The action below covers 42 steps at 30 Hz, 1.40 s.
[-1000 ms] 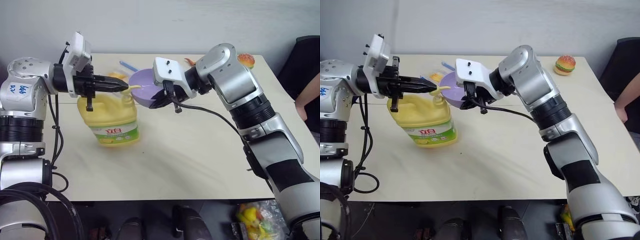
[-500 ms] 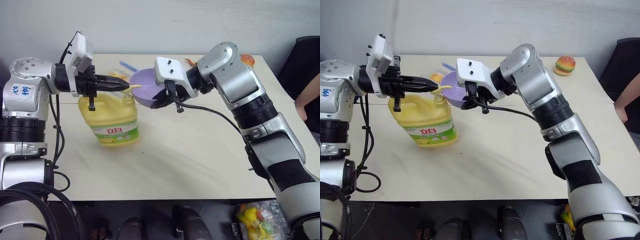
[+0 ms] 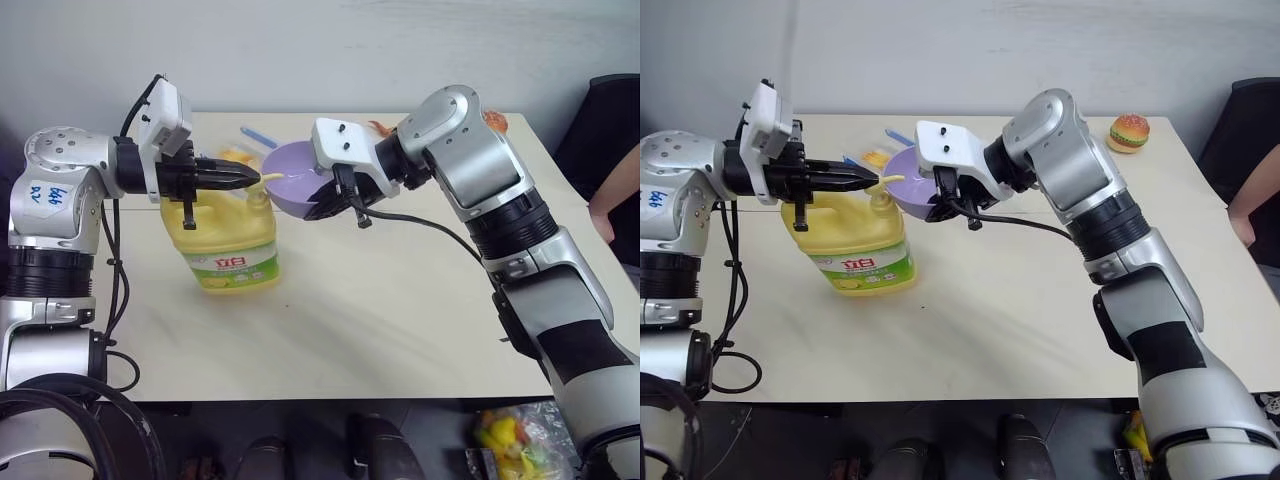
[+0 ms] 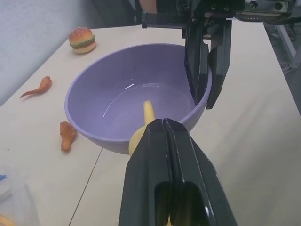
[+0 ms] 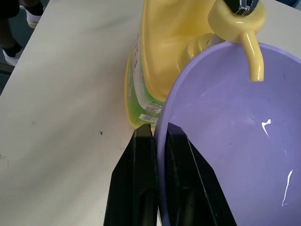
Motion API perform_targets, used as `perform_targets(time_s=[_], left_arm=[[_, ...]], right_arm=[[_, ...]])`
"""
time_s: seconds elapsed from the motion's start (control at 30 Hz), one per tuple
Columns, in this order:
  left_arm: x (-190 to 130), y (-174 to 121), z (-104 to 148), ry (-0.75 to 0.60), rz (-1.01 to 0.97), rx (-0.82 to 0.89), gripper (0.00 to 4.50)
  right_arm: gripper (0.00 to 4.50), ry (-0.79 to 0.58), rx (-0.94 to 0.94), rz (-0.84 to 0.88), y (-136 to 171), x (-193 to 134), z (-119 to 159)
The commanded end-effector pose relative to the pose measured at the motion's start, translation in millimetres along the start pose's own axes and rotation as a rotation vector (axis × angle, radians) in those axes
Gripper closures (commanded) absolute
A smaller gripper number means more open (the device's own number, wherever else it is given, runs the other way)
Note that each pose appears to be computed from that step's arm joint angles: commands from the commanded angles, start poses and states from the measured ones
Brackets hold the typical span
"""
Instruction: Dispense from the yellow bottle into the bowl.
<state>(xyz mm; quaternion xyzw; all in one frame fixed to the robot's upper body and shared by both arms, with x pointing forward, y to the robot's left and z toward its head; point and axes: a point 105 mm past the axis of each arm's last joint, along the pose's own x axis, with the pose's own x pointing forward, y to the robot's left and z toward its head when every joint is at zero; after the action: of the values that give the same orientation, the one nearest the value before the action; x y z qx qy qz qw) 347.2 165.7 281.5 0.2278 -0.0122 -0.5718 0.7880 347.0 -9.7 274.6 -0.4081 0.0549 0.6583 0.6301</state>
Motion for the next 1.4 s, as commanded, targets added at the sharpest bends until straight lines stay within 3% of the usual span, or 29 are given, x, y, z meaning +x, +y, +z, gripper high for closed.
perform_targets(time_s=[0.03,1.03,1.2,1.4], left_arm=[[10.2,-11.2,-62.7,0.210,-0.033,-0.146,4.48],[8.9,-22.9,-110.0,0.327,-0.035,-0.228,4.48],[8.0,-7.6,-77.7,0.232,-0.001,-0.194,4.48],[-2.9,1.7,12.2,-0.004,-0.030,-0.119,4.48]], right_arm=[[4.50,-0.043,-0.086,-0.013,0.3,-6.9,21.5],[4.50,-0.032,-0.088,0.002,6.1,-3.3,15.1],[4.50,-0.032,-0.090,0.000,6.3,-3.1,14.1],[4.50,-0.036,-0.084,-0.014,7.1,-5.1,10.2]])
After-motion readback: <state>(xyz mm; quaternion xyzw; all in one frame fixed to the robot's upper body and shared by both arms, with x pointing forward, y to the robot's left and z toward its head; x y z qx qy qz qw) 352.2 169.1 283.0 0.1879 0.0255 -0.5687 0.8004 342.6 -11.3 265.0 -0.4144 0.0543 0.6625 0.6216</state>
